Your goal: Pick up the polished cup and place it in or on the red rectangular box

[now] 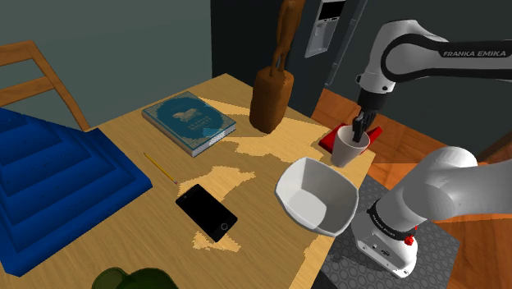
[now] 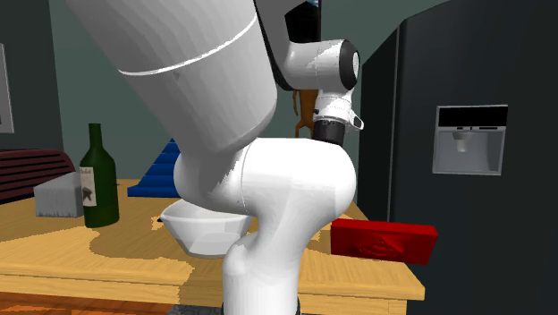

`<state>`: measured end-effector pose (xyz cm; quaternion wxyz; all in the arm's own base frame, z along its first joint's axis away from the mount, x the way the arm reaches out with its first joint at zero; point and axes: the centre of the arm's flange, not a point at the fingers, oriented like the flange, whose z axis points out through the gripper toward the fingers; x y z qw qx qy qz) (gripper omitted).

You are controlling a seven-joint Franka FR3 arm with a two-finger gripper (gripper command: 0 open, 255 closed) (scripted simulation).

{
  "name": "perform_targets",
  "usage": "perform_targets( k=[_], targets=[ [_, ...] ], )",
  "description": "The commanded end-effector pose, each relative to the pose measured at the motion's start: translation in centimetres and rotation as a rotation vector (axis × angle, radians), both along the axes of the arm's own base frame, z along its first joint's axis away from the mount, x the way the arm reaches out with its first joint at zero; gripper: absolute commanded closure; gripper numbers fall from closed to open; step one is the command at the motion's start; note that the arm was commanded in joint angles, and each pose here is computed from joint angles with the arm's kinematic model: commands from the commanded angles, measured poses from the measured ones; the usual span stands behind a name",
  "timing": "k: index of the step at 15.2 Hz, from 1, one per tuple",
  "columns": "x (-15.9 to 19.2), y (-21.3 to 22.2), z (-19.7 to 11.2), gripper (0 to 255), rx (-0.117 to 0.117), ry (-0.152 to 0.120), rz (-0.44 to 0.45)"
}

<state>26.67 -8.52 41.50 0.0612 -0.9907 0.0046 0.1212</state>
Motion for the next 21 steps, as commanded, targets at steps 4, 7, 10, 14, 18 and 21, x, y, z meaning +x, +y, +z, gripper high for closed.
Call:
perform_targets(
  k=[4,7,10,14,18,21],
  targets=[
    [0.0,0.0,2.7,255,0.000,0.000,0.000],
    [0.0,0.0,4.3,255,0.000,0.000,0.000],
    [0.0,0.0,5.9,255,0.000,0.000,0.000],
    [0.0,0.0,8.0,255,0.000,0.000,0.000],
    [0.0,0.0,10.1,255,0.000,0.000,0.000],
    [0.0,0.0,11.7,255,0.000,0.000,0.000]
  ],
)
